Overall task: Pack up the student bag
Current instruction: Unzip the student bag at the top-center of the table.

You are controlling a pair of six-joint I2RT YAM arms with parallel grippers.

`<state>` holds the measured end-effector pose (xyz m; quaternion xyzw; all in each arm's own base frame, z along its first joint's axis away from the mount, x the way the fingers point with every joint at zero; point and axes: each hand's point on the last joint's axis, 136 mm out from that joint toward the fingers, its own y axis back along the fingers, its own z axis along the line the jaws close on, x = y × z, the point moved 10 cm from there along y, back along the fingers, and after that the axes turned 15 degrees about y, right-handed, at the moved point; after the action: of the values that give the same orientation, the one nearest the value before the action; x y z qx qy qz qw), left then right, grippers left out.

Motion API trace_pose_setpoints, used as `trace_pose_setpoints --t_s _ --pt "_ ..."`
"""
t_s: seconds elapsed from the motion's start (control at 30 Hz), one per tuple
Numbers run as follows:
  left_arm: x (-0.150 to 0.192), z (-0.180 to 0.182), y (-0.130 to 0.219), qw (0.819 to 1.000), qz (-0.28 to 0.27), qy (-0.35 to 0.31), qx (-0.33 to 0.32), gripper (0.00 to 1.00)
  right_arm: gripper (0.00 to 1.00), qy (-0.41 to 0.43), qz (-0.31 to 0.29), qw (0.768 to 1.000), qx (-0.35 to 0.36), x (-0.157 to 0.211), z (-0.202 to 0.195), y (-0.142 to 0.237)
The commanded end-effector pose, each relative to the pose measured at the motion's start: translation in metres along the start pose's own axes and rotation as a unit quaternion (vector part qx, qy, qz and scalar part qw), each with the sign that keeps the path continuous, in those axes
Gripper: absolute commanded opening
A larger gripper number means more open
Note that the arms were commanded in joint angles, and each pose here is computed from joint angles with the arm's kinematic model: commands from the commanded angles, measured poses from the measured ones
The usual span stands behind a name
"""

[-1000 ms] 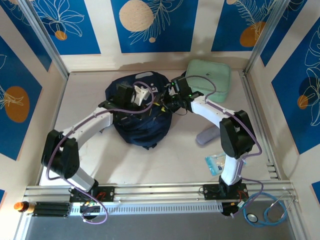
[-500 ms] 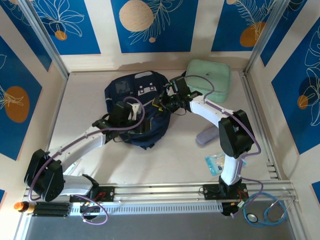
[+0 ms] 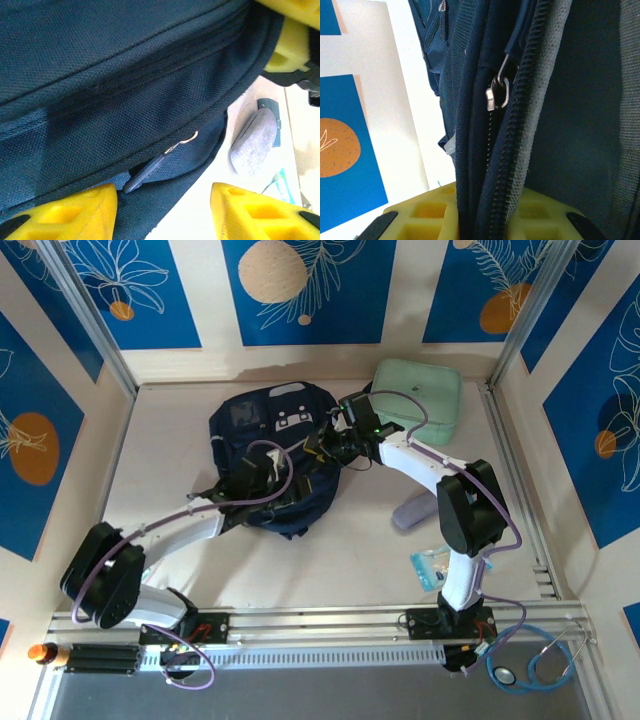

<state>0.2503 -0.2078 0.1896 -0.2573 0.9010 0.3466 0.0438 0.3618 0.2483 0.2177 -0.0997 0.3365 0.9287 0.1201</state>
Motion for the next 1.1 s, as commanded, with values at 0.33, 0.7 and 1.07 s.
trace_pose_setpoints --t_s 0.33,0.7,1.07 --pt "-0.007 -0.019 -0.005 0.998 -0.02 -0.007 0.067 0.35 0.19 0.028 0.011 0.998 -0.062 0.001 0.027 0.005" --pt "-0.012 -0.011 -0.011 0.999 -0.042 -0.015 0.012 0.29 0.19 0.028 0.015 0.997 -0.064 0.002 0.027 0.003" --pt "-0.015 -0.008 -0.008 0.997 -0.066 -0.021 -0.02 0.12 0.17 0.027 0.017 0.998 -0.063 0.005 0.026 0.002"
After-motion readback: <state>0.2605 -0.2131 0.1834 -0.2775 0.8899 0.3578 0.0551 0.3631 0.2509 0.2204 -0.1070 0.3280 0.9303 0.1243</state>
